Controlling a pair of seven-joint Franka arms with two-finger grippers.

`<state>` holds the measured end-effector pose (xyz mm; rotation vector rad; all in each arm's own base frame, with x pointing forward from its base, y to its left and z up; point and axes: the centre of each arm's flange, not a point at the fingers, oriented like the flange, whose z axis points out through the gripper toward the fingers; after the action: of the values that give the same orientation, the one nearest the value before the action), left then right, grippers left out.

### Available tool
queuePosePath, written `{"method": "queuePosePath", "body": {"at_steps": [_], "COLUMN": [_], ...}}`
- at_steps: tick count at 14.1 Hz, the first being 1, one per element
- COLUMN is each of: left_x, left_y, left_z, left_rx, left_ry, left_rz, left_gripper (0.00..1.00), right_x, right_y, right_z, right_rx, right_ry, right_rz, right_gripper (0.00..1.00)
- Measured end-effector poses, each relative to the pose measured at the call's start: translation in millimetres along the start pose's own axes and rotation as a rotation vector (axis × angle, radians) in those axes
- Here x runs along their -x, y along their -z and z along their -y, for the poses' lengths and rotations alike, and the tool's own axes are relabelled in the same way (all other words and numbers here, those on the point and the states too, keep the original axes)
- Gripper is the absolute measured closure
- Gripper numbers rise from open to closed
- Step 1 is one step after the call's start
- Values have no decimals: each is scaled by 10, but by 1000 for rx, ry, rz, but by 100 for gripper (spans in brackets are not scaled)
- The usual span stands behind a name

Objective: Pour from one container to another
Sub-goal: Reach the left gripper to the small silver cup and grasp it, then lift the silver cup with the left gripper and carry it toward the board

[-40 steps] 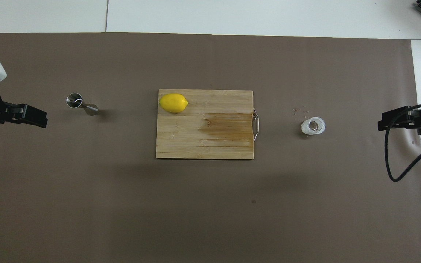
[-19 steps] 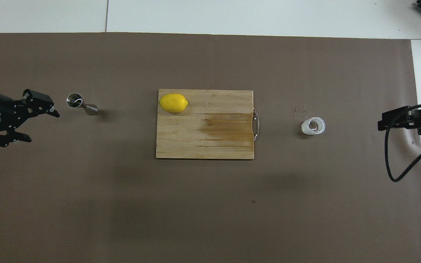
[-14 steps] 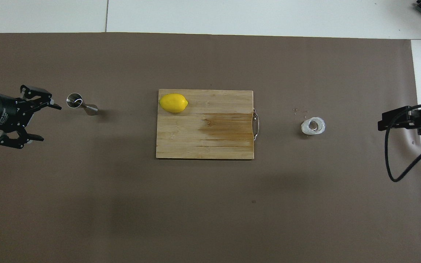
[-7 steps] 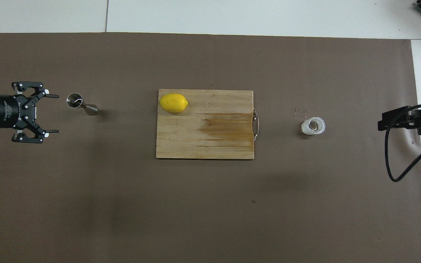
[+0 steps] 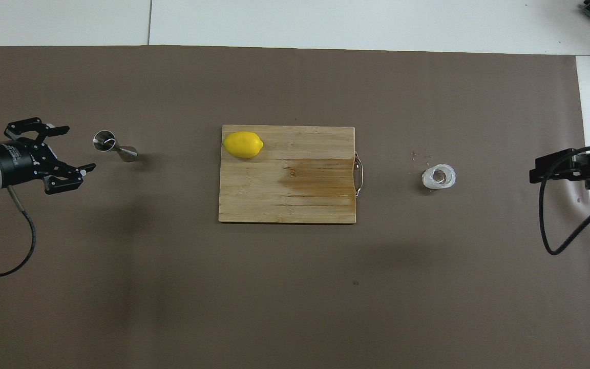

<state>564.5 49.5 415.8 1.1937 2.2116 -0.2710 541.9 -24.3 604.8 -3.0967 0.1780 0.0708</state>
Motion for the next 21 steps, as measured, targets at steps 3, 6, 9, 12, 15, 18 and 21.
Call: {"method": "queuePosePath", "body": {"at_steps": [3, 6, 9, 12, 15, 18, 21], "left_x": [-121, -295, -335, -360, -434, -452, -449], "left_y": [-41, -213, -453, -588, -637, -646, -661], "left_z": [23, 119, 197, 243, 253, 262, 285], "left_rx": [33, 55, 88, 95, 114, 125, 134], "left_ry": [143, 260, 342, 384, 388, 376, 364], "left_rz": [70, 100, 112, 117, 151, 173, 197], "left_gripper": [0, 0, 0, 0, 0, 0, 0], "right_x": [0, 0, 0, 0, 0, 0, 0], "right_y": [0, 0, 0, 0, 0, 0, 0], "right_z": [0, 0, 0, 0, 0, 0, 0], "right_rx": [0, 0, 0, 0, 0, 0, 0], "right_ry": [0, 0, 0, 0, 0, 0, 0], "right_rz": [0, 0, 0, 0, 0, 0, 0], "right_gripper": [0, 0, 0, 0, 0, 0, 0]}}
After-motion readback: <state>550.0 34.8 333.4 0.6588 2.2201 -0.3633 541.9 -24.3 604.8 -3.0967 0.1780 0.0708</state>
